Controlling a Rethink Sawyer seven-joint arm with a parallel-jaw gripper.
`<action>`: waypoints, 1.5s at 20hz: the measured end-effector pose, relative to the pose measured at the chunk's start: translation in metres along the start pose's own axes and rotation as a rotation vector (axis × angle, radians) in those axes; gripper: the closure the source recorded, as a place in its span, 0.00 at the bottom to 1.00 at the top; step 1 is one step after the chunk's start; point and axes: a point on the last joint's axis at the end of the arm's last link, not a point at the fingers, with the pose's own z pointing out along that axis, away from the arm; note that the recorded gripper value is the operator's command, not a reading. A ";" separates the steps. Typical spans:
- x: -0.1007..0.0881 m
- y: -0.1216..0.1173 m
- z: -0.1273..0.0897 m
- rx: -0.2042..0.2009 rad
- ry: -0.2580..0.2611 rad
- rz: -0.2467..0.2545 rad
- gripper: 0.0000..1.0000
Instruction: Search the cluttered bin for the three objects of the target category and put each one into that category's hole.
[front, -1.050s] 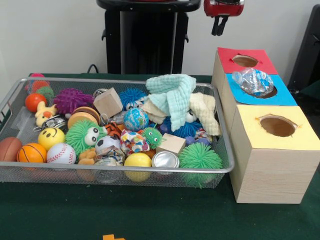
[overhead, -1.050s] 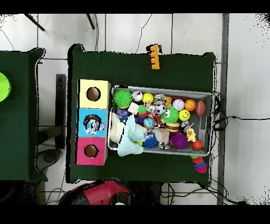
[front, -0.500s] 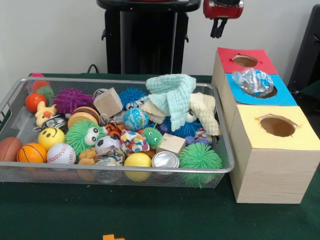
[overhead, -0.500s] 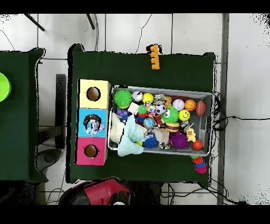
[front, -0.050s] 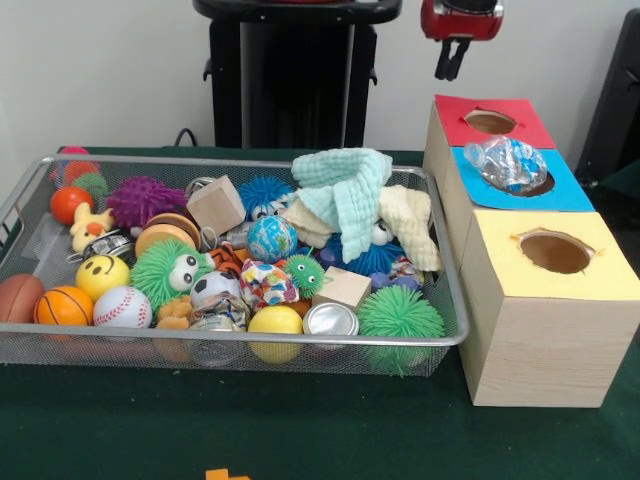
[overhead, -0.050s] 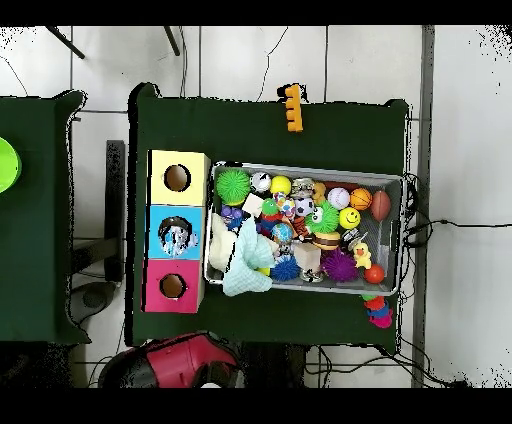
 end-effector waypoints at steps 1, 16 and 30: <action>-0.001 0.002 -0.002 0.000 0.001 0.003 1.00; -0.001 0.000 -0.009 0.015 -0.007 0.012 1.00; 0.021 -0.036 0.005 -0.022 -0.045 0.102 1.00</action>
